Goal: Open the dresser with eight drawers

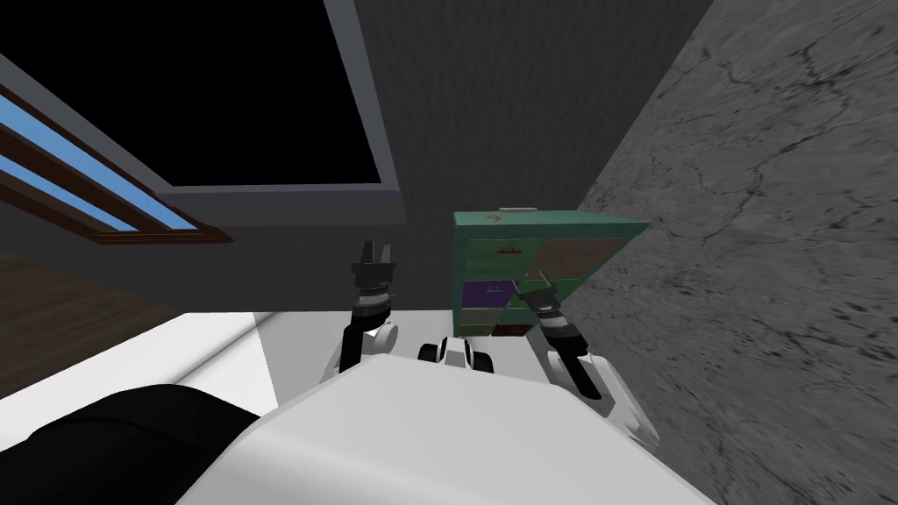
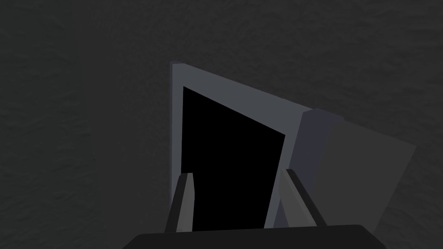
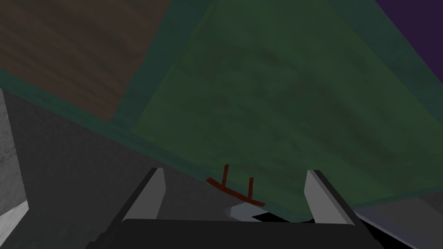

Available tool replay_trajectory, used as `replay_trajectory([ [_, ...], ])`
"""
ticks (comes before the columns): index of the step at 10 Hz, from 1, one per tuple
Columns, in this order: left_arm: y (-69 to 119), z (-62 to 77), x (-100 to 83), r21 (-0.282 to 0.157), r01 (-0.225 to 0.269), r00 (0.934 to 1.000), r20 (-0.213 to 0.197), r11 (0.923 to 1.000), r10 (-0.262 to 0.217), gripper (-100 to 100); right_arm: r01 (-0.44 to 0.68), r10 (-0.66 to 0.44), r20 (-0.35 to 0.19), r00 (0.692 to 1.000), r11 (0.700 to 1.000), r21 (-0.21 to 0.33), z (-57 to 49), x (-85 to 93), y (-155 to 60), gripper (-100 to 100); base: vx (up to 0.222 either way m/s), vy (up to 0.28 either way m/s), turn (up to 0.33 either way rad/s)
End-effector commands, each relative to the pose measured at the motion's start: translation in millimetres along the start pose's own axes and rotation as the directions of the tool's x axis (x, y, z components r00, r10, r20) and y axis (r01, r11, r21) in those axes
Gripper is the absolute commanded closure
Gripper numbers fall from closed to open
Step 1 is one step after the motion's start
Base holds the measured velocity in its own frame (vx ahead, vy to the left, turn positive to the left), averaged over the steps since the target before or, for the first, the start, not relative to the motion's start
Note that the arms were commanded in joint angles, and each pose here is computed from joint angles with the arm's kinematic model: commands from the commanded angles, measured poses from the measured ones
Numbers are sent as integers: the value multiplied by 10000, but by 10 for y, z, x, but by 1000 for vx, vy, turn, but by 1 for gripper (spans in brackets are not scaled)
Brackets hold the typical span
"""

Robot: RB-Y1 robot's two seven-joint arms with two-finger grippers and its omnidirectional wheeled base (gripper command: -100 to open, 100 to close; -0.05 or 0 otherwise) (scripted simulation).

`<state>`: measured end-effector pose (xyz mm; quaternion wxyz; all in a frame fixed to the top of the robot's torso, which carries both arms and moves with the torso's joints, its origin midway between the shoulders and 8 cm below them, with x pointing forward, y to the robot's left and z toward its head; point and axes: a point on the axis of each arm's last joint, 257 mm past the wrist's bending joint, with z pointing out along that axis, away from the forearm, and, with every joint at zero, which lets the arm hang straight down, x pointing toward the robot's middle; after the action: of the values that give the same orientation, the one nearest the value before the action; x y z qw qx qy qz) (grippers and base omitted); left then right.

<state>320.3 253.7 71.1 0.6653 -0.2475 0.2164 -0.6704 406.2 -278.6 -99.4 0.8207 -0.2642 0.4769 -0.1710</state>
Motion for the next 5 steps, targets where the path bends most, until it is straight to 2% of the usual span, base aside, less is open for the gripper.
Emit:
replay_trajectory([
  [1, 0, 0, 0, 0, -1, 10000, 0, 10000, 1, 0, 1017, -1023, -226, 9945, 9945, -259, -48, 133, 45, -100, 9, 47, -30],
  [3, 0, 0, 0, 0, -1, 10000, 0, 10000, 1, 0, 1363, -1368, -216, 9904, 9903, -267, -48, 133, 45, -100, -2, 33, -15],
  [4, 0, 0, 0, 0, -1, 10000, -1, 10000, 1, 0, 1970, -1991, -376, 9793, 9790, -517, -98, 247, 81, -100, -3, 41, -34],
  [5, 0, 0, 0, -1, -1, 10000, 0, 10000, 1, 0, 2240, -2260, -362, 9735, 9732, -527, -98, 247, 81, -100, -6, 54, -22],
])
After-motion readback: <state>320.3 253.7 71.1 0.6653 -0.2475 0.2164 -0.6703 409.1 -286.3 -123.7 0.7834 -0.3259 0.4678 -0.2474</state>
